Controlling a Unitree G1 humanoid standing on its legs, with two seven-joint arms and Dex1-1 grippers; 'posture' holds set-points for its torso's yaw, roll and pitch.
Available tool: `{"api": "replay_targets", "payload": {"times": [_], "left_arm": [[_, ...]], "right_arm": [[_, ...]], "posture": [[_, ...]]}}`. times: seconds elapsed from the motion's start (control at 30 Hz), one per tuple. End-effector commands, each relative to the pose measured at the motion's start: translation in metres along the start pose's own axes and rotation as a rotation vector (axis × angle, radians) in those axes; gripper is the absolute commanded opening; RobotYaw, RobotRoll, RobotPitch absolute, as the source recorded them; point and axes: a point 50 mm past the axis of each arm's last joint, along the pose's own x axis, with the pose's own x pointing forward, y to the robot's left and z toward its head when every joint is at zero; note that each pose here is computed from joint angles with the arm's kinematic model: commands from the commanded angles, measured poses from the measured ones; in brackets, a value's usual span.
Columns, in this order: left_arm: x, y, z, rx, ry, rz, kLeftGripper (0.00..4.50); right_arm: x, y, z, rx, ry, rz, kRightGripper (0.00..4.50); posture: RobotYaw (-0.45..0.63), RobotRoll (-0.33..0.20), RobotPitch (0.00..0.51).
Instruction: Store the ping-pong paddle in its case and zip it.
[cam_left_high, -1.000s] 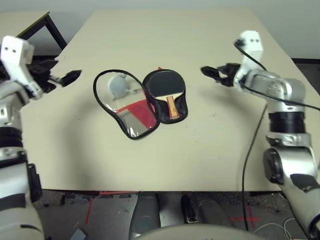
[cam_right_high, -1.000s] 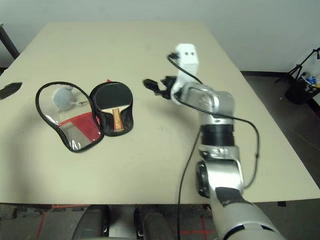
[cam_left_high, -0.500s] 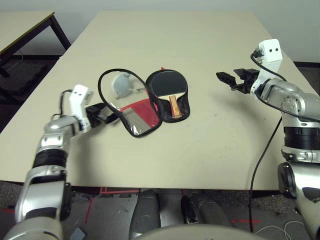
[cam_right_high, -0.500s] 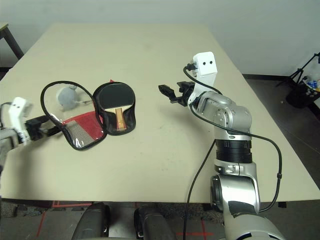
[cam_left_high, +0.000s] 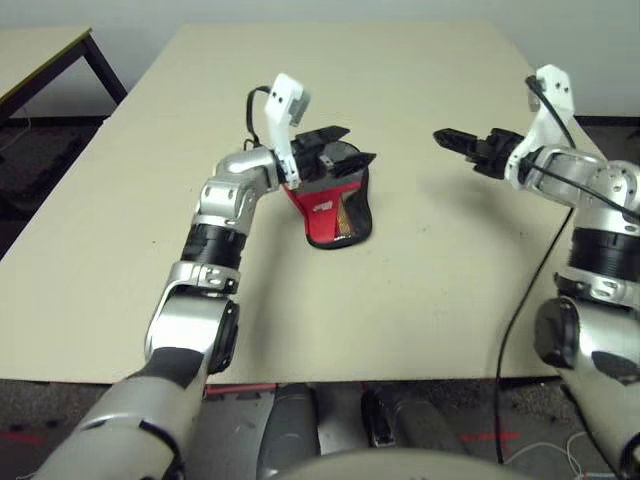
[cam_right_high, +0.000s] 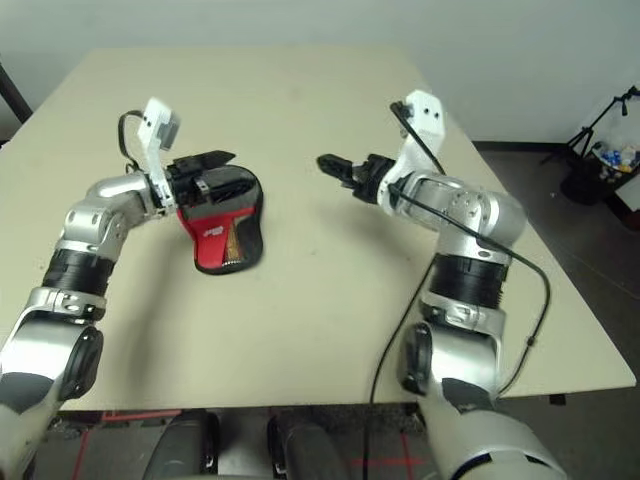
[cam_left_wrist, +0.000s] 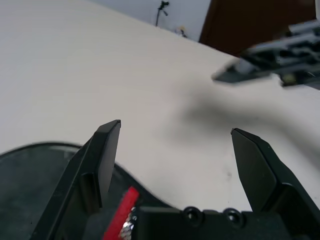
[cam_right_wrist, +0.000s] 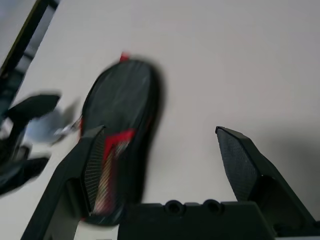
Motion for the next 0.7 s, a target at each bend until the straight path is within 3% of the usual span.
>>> {"api": "replay_targets", "payload": {"times": [0.03,0.17,0.4,0.7], "left_arm": [[-0.018,0.003,0.014,0.012,-0.033,0.019,4.5],[-0.04,0.003,0.018,0.017,0.001,0.03,4.5],[-0.078,-0.002,0.002,-0.024,0.124,0.05,4.5],[-0.093,-0.016,-0.018,-0.069,0.189,0.068,4.5]], "right_arm": [[0.004,0.007,-0.018,0.074,0.123,0.026,4.49],[0.01,0.005,-0.035,0.094,0.189,0.025,4.49],[0.021,0.002,-0.049,0.098,0.292,-0.014,4.49],[0.039,-0.003,-0.064,0.118,0.408,-0.097,4.49]], "posture": [[0.14,0.0,0.091],[0.15,0.0,0.087],[0.19,0.0,0.085],[0.21,0.0,0.084]]}}
